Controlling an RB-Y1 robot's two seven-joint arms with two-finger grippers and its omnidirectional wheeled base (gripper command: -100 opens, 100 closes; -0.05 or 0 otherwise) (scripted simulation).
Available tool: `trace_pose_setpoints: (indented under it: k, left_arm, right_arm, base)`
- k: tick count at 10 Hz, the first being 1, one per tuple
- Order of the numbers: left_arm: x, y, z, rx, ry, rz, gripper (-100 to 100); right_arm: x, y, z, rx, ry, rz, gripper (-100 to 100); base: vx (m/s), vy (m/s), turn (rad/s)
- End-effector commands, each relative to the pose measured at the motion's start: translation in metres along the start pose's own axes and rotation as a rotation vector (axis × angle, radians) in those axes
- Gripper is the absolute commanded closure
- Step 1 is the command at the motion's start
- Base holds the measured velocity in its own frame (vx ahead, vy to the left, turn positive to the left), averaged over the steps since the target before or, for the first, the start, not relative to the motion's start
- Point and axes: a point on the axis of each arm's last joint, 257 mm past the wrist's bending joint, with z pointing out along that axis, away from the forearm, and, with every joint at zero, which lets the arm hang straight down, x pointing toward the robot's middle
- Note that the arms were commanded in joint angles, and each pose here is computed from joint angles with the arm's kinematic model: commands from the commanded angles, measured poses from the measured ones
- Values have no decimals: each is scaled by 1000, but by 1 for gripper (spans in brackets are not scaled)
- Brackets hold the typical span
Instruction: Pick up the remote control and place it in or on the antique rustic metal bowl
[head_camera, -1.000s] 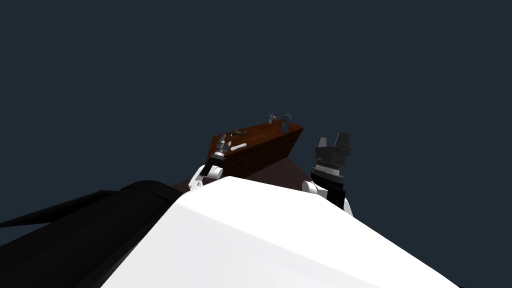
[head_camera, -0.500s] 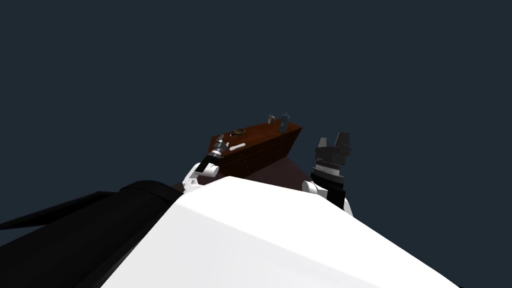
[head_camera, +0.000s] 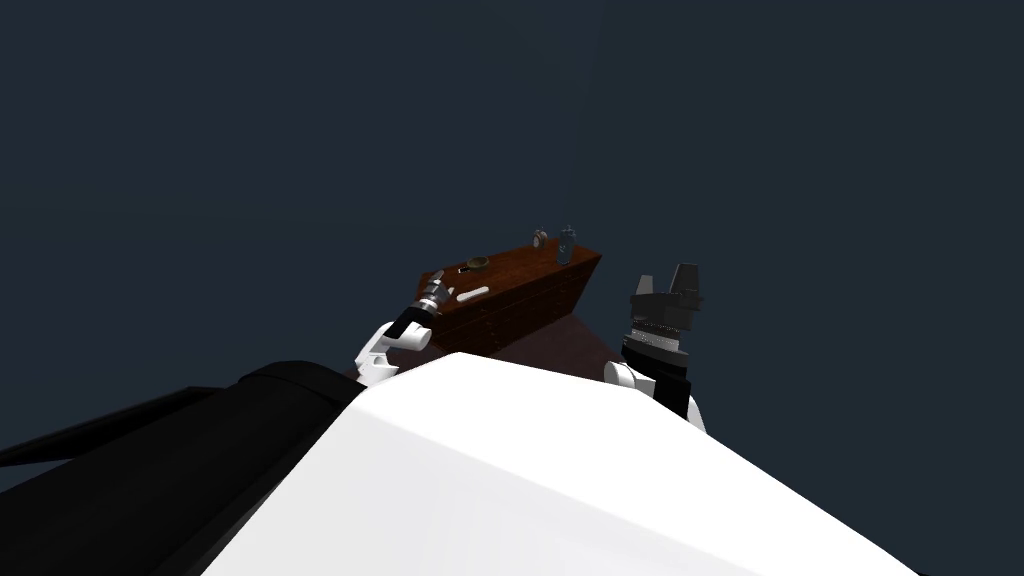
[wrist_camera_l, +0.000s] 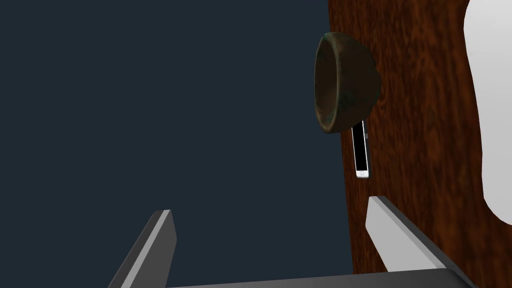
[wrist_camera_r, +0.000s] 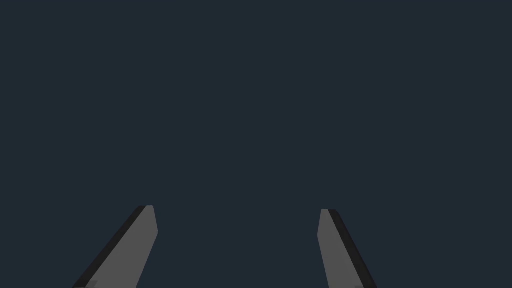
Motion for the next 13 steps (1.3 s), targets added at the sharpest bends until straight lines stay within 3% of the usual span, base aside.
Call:
trace_pose_setpoints:
  k: [1, 2, 4, 7, 12, 13]
  left_arm:
    - [-8, 7, 1, -40, -18, -11, -100]
    - [-21, 7, 4, -64, -33, -28, -100]
    - [-25, 17, 3, -103, -49, -28, -100]
    - [-56, 27, 3, -193, -101, -66, -100]
    - [-76, 46, -2, -290, -151, -87, -100]
    - [-90, 49, -4, -328, -176, -109, -100]
  right_arm:
    - [0, 0, 0, 0, 0, 0, 0]
    - [0, 0, 0, 0, 0, 0, 0]
    - [0, 0, 0, 0, 0, 0, 0]
    - [0, 0, 0, 0, 0, 0, 0]
    - [0, 0, 0, 0, 0, 0, 0]
    - [0, 0, 0, 0, 0, 0, 0]
  base:
    - [6, -19, -21]
    - [11, -32, -39]
    - [7, -17, -12]
    - [17, -25, -42]
    - [15, -17, -24]
    - [20, -18, -59]
